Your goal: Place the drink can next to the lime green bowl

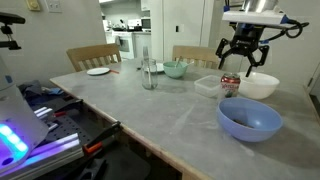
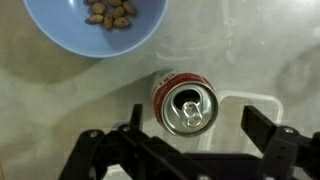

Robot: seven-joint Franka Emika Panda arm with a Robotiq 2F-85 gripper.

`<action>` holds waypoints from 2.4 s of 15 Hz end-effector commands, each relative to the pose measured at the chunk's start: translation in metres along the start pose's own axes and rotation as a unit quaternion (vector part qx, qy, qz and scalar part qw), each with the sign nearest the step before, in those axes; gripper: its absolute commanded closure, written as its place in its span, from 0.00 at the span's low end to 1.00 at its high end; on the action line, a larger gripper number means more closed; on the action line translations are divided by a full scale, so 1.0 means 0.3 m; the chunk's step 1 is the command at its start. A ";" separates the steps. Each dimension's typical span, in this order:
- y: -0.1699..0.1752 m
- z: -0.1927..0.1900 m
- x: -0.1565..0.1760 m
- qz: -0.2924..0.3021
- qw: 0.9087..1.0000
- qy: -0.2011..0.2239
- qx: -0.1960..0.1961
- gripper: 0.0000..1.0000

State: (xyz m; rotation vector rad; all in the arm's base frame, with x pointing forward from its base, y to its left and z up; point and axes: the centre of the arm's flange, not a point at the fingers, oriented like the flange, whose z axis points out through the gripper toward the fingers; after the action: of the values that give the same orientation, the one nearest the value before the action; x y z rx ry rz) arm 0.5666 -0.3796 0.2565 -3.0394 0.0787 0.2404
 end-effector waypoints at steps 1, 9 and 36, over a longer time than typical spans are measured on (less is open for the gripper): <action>-0.007 0.039 0.013 -0.008 1.000 0.015 0.008 0.00; -0.016 0.055 0.032 0.000 0.998 0.055 -0.016 0.00; -0.176 -0.130 -0.003 0.038 0.993 0.018 -0.107 0.59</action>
State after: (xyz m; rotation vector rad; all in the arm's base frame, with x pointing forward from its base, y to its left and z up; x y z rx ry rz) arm 0.5830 -0.3536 0.2676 -3.2028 0.1883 0.1805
